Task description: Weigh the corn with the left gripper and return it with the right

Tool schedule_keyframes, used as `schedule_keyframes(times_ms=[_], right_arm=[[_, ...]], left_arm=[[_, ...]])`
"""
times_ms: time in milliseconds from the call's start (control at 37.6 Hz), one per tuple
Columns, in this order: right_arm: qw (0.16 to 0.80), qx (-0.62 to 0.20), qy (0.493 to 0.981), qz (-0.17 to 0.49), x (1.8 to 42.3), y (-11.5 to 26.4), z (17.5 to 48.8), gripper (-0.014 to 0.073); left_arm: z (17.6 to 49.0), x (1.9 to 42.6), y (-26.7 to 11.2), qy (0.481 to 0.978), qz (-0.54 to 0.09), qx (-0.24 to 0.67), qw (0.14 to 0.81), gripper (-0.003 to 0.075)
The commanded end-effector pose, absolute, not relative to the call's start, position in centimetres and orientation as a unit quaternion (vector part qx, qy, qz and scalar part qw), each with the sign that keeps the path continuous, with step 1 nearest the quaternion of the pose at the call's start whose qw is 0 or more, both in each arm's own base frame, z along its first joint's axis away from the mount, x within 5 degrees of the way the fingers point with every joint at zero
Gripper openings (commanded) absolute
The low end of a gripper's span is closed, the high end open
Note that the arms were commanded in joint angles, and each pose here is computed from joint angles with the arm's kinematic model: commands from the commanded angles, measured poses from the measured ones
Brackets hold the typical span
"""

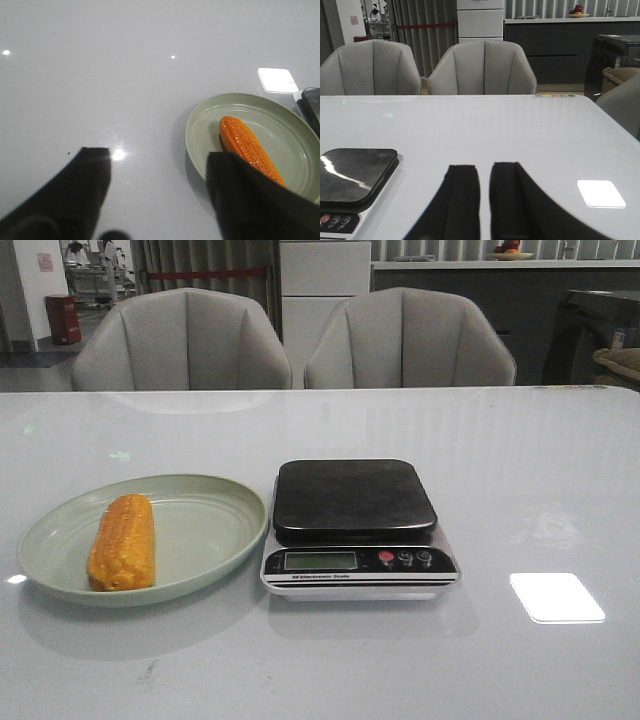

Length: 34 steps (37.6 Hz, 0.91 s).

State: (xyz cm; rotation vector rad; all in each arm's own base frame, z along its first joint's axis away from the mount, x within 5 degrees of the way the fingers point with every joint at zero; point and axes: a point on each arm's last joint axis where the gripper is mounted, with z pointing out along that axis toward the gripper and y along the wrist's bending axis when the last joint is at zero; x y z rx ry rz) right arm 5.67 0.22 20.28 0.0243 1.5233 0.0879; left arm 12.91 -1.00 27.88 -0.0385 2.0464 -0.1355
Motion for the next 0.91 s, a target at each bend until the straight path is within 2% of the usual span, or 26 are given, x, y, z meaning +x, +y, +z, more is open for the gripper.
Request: schedule_keyframes(times_ms=[0, 293, 426, 586, 879], right_arm=[[0.753, 0.009, 0.656, 0.036, 5.5, 0.2, 20.8, 0.0224], [0.753, 0.009, 0.656, 0.036, 5.5, 0.2, 20.8, 0.0224], [0.753, 0.009, 0.656, 0.036, 5.5, 0.2, 20.8, 0.0224], [0.753, 0.009, 0.656, 0.036, 5.5, 0.2, 20.8, 0.0224], [0.753, 0.009, 0.656, 0.036, 5.5, 0.2, 20.8, 0.0224]], left_arm=[[30.3, 13.9, -1.1, 0.840, -0.066, -0.021, 0.539, 0.0651], [31.7, 17.5, -1.9, 0.882, -0.086, -0.025, 0.462, 0.0648], [31.6, 19.8, -3.6, 0.893, -0.108, 0.000, 0.437, 0.0648], [30.4, 22.4, -7.1, 0.908, -0.133, 0.050, 0.393, 0.0647], [26.5, 26.6, -11.8, 0.927, -0.154, 0.063, 0.337, 0.0647]])
